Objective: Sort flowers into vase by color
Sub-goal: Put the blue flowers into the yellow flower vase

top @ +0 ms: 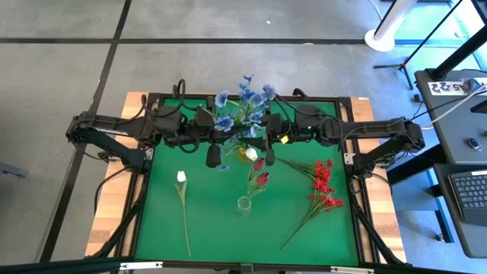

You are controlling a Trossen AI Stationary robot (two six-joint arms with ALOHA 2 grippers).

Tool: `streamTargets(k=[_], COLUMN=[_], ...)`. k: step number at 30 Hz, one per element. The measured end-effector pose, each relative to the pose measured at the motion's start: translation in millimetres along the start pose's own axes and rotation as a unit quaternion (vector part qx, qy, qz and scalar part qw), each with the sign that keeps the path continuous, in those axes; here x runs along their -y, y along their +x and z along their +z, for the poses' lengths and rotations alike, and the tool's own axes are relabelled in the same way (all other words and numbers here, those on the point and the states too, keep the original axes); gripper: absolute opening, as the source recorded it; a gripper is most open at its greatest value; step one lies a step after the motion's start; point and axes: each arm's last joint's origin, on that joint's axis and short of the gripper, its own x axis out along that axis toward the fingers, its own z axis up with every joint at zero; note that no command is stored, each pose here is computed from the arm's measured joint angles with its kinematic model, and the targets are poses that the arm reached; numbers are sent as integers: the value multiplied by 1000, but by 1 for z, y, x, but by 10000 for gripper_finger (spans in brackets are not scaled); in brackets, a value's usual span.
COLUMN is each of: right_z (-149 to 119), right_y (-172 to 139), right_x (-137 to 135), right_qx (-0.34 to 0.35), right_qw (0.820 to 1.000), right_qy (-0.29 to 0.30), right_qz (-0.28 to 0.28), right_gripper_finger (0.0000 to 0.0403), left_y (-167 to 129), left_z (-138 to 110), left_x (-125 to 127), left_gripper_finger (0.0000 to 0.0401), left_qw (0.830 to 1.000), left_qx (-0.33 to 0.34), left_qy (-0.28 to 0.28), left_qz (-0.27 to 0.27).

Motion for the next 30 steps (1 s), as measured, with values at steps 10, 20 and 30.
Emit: streamTargets(k=[10, 20, 30], right_z=[2, 15, 53], right_y=[0, -13, -64], right_x=[0, 3, 0], right_qx=[8, 26, 57], right_qw=[1000, 998, 996], right_qy=[-9, -14, -15], right_qz=[-9, -62, -64], right_gripper_finger=[13, 9, 4], left_y=[0, -12, -48], left_z=[-2, 2, 24], left_x=[0, -3, 6], left_gripper_finger=[9, 77, 165], left_qw=[1000, 999, 999], left_qx=[-12, -25, 7], left_qy=[3, -8, -10], left_qz=[1, 43, 38])
